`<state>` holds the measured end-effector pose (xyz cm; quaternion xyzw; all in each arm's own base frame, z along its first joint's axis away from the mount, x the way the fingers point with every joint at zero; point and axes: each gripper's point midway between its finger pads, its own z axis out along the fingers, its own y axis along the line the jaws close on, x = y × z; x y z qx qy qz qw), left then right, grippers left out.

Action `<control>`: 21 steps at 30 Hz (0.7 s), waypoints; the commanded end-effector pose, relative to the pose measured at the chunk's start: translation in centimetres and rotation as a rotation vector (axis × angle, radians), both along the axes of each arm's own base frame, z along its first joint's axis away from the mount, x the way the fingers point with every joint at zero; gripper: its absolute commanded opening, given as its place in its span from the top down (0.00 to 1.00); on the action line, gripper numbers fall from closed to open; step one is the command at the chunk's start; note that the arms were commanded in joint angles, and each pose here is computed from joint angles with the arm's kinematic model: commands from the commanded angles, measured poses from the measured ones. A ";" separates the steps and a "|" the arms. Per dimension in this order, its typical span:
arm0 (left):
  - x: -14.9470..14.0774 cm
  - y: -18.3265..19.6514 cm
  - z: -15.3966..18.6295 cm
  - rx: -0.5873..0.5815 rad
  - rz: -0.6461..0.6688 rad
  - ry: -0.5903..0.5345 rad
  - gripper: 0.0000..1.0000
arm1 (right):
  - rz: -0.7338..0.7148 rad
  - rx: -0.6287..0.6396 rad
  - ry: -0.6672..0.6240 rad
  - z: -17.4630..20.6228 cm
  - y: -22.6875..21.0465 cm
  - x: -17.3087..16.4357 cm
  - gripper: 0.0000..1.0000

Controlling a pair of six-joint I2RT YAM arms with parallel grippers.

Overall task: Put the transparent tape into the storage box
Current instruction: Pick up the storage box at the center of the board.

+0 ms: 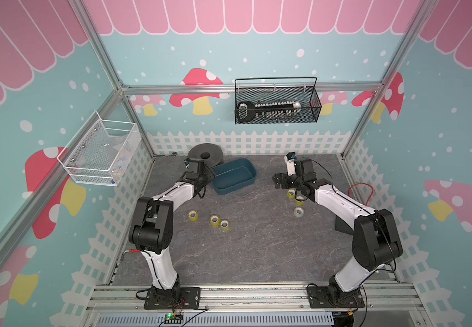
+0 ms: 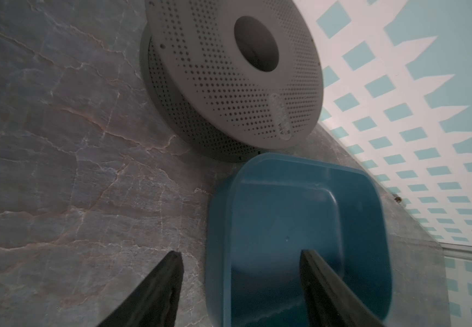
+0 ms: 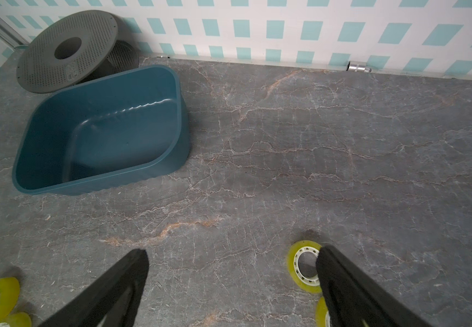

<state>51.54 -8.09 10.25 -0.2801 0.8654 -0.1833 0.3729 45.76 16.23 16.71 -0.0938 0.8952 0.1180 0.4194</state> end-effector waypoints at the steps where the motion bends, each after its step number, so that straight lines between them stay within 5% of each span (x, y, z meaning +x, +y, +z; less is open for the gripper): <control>1: 0.5 -0.4 -2.2 0.035 -0.028 0.062 0.43 | 0.002 -0.006 -0.009 0.1 0.4 0.4 0.01; 4: 0.9 -0.5 -3.2 0.041 -0.038 0.079 0.50 | 0.000 -0.006 -0.008 0.1 0.4 0.4 0.01; 8: 1.3 -0.9 -3.6 0.043 -0.059 0.086 0.95 | -0.003 -0.008 -0.009 0.1 0.3 0.3 0.01; 9: 1.5 -1.0 -3.6 0.045 -0.067 0.086 1.00 | -0.005 -0.007 -0.010 0.2 0.3 0.3 0.01; 21: 1.5 -3.0 -0.5 0.156 -0.222 0.056 1.00 | -0.020 -0.001 -0.026 1.1 -0.1 -0.3 0.01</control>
